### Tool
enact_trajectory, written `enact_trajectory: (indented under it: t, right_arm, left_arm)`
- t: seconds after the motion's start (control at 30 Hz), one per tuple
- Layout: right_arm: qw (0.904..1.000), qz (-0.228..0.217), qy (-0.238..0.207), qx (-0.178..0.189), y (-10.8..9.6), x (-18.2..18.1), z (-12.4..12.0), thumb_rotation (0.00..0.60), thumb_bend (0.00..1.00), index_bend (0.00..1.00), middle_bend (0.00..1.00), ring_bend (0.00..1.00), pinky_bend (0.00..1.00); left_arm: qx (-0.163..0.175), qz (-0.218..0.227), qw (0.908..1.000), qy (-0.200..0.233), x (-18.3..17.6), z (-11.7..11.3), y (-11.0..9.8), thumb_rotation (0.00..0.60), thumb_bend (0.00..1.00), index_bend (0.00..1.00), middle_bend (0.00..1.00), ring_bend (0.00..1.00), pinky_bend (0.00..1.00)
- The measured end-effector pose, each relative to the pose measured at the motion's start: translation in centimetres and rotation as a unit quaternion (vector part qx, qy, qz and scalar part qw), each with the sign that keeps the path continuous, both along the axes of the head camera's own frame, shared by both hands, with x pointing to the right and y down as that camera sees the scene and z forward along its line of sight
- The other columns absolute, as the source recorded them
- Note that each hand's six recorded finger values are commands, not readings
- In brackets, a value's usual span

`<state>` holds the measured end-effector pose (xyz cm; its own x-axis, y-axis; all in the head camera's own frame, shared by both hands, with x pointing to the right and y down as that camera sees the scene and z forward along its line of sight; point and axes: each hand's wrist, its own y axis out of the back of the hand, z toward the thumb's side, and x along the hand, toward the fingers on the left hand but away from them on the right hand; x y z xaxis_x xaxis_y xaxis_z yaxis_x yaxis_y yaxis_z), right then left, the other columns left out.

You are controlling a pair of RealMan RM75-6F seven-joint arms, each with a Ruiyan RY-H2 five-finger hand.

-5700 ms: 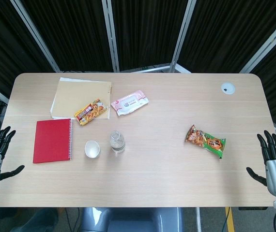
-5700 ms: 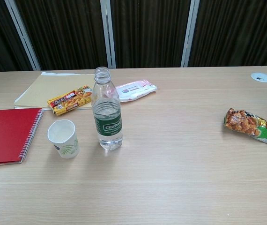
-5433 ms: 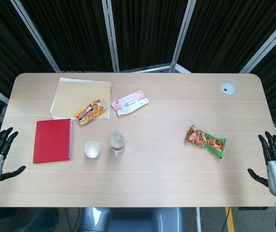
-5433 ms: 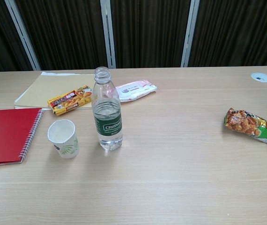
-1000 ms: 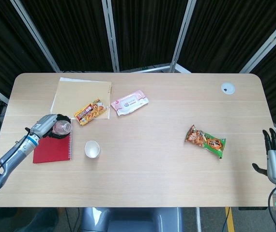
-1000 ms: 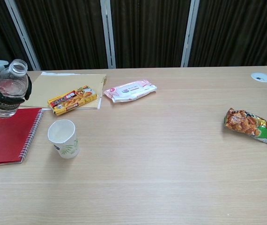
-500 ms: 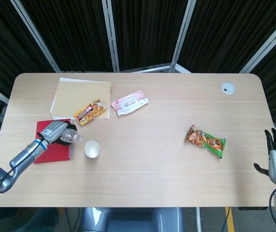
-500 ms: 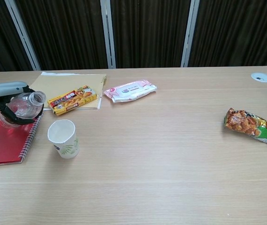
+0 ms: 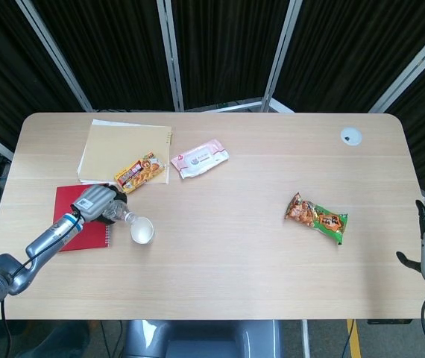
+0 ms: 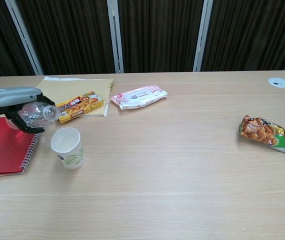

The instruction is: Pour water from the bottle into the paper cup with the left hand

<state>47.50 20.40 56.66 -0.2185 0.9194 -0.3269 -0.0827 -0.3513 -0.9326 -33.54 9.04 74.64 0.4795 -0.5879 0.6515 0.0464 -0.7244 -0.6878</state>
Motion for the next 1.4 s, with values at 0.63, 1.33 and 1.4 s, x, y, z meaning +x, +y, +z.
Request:
enact_trajectory:
  t: [0.63,1.33,1.4]
  right_arm:
    - [1.0,0.001,0.002,-0.002,0.0,0.0,0.0,0.6,0.0,0.0,0.0,0.0,0.0]
    - [1.0,0.002,0.005,-0.006,0.0,0.0,0.1,0.6,0.0,0.0,0.0,0.0,0.0]
    - [1.0,0.002,0.005,-0.006,0.0,0.0,0.1,0.6,0.0,0.0,0.0,0.0,0.0]
  left_arm:
    - [0.037,0.029,0.998,-0.041,-0.2,-1.3,-1.0,0.6,0.5,0.56,0.51,0.32,0.33]
    - [0.053,0.058,0.9937,-0.08,0.0,-1.4,-1.1,0.6,0.5,0.55,0.5,0.32,0.33]
    - [0.055,0.061,0.9931,-0.084,0.0,-1.4,-1.1,0.6,0.5,0.55,0.5,0.32,0.33]
